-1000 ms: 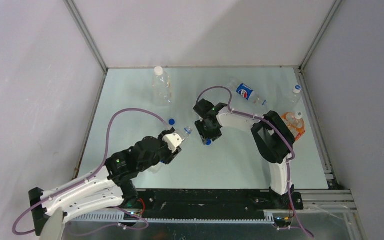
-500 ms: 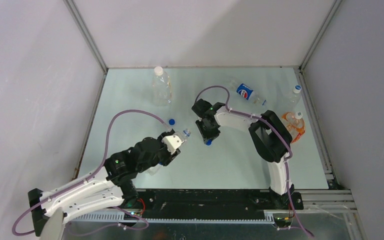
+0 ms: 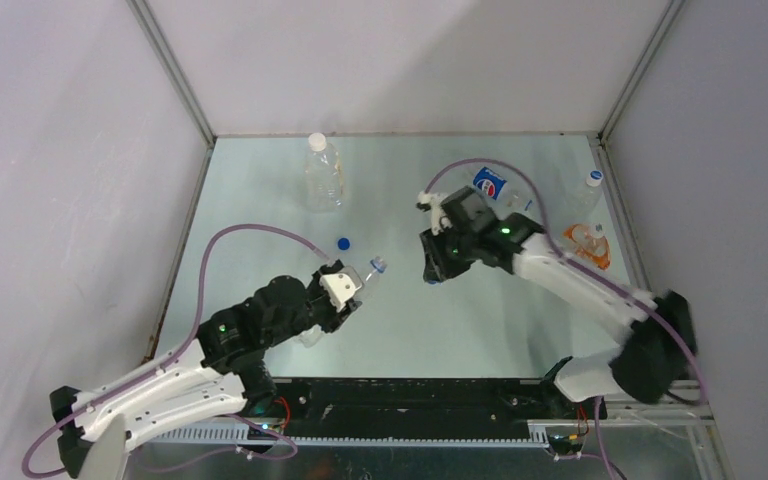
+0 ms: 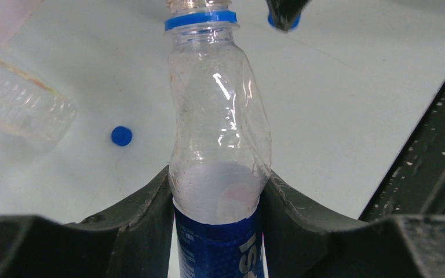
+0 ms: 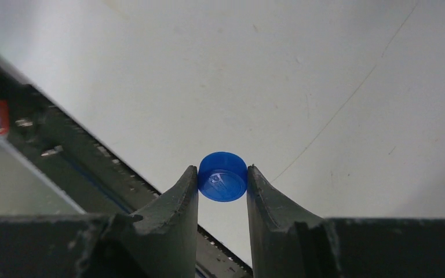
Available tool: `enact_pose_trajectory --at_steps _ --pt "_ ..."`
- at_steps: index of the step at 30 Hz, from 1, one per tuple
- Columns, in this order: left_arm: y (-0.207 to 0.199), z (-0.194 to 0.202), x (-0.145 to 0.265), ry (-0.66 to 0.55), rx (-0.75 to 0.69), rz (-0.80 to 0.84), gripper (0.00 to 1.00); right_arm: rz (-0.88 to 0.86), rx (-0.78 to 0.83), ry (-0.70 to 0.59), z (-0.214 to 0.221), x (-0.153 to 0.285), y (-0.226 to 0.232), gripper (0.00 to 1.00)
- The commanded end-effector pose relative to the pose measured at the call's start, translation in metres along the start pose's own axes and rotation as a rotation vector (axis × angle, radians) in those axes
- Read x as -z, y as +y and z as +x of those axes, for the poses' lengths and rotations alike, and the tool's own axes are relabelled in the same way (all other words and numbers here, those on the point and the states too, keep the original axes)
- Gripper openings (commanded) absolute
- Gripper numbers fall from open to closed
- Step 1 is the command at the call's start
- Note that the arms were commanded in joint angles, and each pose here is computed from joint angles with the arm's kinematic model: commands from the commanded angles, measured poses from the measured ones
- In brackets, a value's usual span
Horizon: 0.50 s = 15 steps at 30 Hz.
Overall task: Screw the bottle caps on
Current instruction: Screw the bottle cap onto the plastic bottle.
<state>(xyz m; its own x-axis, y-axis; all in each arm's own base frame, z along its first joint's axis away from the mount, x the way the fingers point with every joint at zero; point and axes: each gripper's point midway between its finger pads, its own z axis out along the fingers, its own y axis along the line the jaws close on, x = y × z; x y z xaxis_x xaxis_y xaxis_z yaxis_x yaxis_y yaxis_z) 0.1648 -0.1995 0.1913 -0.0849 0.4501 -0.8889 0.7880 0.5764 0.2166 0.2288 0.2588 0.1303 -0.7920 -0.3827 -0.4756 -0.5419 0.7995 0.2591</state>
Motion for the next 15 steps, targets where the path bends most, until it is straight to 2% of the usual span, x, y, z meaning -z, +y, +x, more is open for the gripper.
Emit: enact_pose_trajectory --at_steps 1,6,12,15 --pt "-0.014 -0.035 -0.006 -0.107 -0.031 0.099 0.00 -0.232 0.145 -0.197 -0.024 0.061 0.031 0.00" --pt "-0.024 -0.045 -0.020 -0.094 -0.064 0.177 0.00 -0.311 0.356 -0.398 -0.032 0.123 0.050 0.00" --pt "-0.050 -0.065 -0.024 -0.114 -0.128 0.432 0.00 -0.431 0.484 -0.484 -0.022 0.159 0.073 0.00" --pt "-0.050 -0.072 -0.022 -0.115 -0.164 0.502 0.00 -0.486 0.546 -0.533 -0.018 0.177 0.083 0.00"
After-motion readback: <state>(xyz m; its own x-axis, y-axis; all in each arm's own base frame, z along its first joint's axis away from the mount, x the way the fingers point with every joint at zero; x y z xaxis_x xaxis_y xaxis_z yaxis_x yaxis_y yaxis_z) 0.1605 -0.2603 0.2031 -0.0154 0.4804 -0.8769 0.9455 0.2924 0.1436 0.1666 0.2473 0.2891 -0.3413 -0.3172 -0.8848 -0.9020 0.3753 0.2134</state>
